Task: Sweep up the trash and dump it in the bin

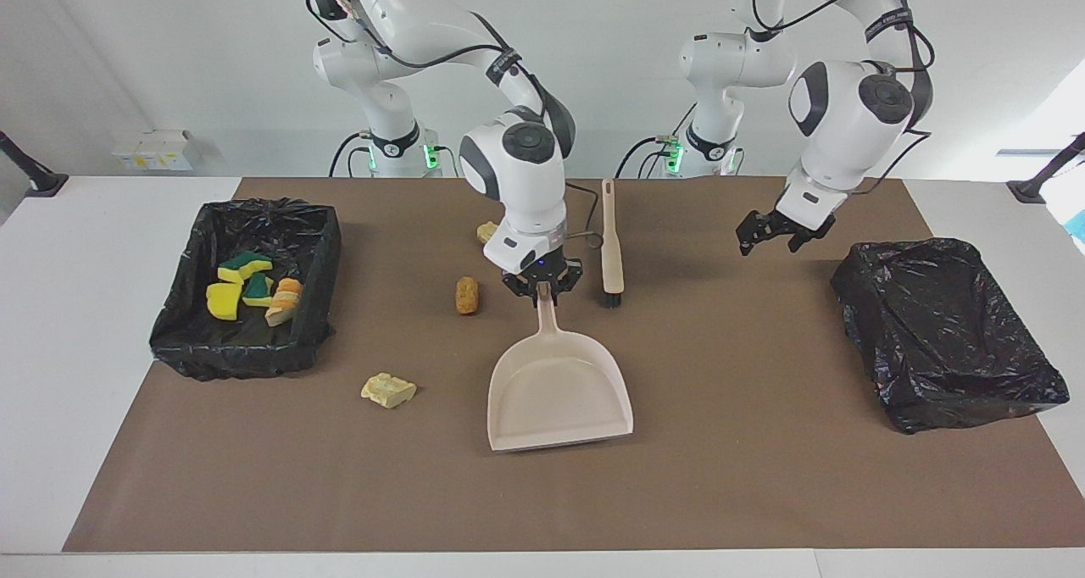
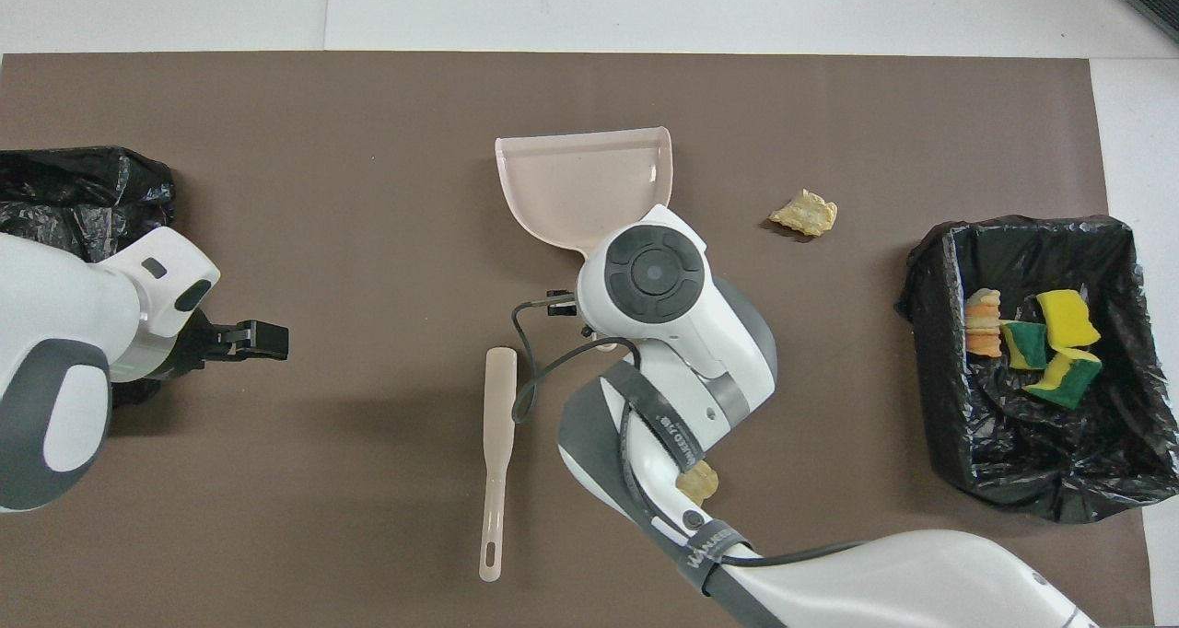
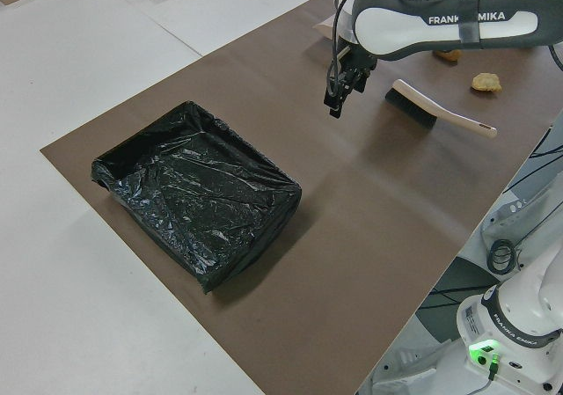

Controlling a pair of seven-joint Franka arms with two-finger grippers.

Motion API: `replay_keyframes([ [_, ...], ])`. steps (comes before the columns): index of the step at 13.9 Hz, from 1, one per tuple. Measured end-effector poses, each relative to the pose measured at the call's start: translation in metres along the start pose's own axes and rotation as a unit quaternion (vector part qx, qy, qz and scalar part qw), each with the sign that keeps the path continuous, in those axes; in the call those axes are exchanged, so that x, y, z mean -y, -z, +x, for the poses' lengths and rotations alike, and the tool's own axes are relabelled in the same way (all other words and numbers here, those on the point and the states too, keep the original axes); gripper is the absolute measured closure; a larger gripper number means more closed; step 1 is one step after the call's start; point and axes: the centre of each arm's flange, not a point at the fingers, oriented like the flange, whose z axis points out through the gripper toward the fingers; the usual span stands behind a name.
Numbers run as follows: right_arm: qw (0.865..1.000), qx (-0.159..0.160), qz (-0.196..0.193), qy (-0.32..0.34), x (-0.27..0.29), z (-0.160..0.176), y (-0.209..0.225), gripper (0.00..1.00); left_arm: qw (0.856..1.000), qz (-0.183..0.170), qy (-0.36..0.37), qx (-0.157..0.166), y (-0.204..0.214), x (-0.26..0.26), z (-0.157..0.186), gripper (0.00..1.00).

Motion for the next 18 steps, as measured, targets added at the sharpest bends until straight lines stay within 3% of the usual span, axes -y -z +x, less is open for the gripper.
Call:
replay_keyframes([
  [3,1.000,-0.009,0.005,-0.028,0.048,-0.002,-0.016,0.68,1.000,-0.003,-0.025,0.001,0.030,0.038,0.006,0.00],
  [7,0.999,-0.019,-0.001,-0.043,0.069,0.006,-0.040,0.68,0.999,0.000,-0.042,0.002,0.108,0.046,0.008,0.00],
  [11,0.998,-0.038,-0.002,-0.043,0.066,0.017,-0.026,0.29,0.998,0.004,-0.060,-0.010,0.186,0.027,-0.003,0.00],
  [12,0.998,-0.038,-0.006,-0.043,0.065,0.017,-0.019,0.16,0.998,0.005,-0.064,-0.014,0.195,0.022,-0.005,0.00],
  [14,0.998,-0.034,-0.018,-0.041,0.065,0.012,-0.002,0.00,0.998,0.006,-0.067,-0.014,0.197,0.018,-0.006,0.00],
  [18,0.997,-0.031,-0.028,-0.062,0.075,-0.026,0.016,0.00,0.998,0.005,-0.062,-0.005,0.191,0.018,-0.003,0.00],
])
